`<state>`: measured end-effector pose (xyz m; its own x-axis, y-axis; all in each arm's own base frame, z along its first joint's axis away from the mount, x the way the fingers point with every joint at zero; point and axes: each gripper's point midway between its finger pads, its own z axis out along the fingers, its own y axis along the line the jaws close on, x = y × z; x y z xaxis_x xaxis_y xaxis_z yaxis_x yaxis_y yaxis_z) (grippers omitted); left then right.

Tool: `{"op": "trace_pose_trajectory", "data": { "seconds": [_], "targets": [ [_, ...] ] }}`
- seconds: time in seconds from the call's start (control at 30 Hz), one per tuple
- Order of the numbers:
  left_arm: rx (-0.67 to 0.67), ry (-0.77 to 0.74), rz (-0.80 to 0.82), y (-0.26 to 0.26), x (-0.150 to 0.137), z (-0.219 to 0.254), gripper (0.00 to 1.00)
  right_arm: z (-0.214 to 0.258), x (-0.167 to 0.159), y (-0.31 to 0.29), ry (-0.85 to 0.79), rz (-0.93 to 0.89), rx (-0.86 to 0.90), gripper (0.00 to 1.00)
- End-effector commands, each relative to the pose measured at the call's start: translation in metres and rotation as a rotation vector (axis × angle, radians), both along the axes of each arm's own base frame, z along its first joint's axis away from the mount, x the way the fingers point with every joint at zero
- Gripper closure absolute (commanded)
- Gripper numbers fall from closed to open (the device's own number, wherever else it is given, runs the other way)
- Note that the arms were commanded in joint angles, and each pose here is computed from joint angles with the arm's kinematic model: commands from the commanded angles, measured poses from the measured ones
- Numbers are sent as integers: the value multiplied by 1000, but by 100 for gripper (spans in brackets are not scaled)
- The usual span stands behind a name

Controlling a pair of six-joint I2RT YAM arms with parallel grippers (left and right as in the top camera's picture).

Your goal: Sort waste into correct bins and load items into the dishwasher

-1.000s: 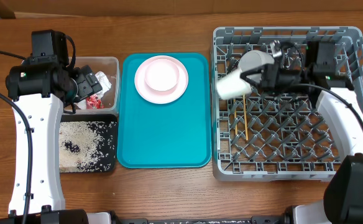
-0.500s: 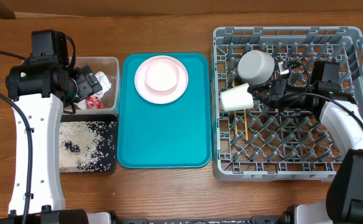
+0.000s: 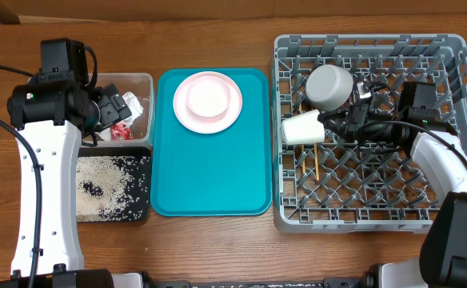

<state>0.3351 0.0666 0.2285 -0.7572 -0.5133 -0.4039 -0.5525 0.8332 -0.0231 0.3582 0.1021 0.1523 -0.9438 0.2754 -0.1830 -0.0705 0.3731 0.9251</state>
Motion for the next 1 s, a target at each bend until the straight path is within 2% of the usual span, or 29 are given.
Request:
{"op": "trace_pose_trajectory", "data": {
  "seconds": [0.0, 0.23, 0.33, 0.43, 0.63, 0.8, 0.97],
  "targets": [
    [15, -18, -8, 1, 1, 7, 0, -32, -1, -18, 38, -66, -135, 96],
    [15, -18, -8, 1, 1, 7, 0, -34, -1, -42, 60, -123, -135, 95],
    [15, -18, -8, 1, 1, 7, 0, -36, -3, -48, 58, -129, -142, 80],
    [15, -18, -8, 1, 1, 7, 0, -36, -3, -60, 64, -159, -140, 73],
    [15, -18, -8, 1, 1, 7, 0, -27, -1, -95, 78, -257, -136, 68],
    [15, -19, -8, 1, 1, 7, 0, -2, 0, -113, 66, -306, -140, 67],
    [15, -18, -8, 1, 1, 7, 0, 31, 3, -112, 27, -320, -291, 67]
  ]
}}
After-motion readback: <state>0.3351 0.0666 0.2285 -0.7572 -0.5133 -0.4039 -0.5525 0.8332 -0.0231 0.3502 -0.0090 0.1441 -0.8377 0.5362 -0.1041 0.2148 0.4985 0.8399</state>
